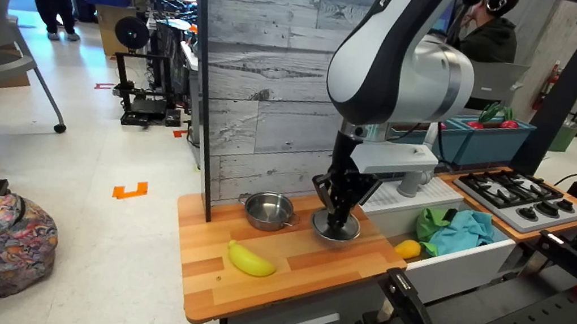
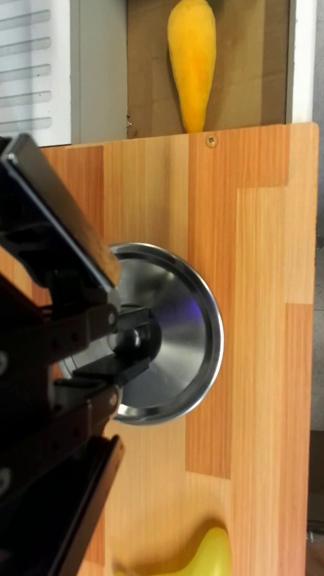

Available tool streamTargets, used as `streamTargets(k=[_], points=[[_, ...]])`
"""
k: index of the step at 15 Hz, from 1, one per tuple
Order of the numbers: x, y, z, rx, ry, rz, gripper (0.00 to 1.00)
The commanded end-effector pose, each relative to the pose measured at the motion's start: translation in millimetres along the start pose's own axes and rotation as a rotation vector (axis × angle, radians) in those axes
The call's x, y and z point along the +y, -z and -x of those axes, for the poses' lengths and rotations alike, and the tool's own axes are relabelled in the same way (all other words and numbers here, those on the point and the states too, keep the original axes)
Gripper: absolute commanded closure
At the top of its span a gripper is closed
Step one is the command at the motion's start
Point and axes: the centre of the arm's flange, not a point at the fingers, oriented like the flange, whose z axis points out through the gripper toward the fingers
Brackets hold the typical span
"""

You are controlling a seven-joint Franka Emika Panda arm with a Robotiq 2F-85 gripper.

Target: Remove the banana plush toy from the pot and put it on the base top, pick up the lid and close the pot

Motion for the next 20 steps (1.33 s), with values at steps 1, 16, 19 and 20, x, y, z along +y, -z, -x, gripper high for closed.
streamTargets(k=[1, 16, 19, 20], points=[[-17.9, 24.1, 2.1, 0.018, 0.012, -0.011, 0.95], [-78.0, 38.0, -55.6, 0.064, 0.046, -0.016, 0.95], [-84.9, 28.6, -66.7, 0.052, 0.045, -0.013, 0.95], [-86.1, 24.9, -69.7, 0.047, 0.044, -0.013, 0.95]])
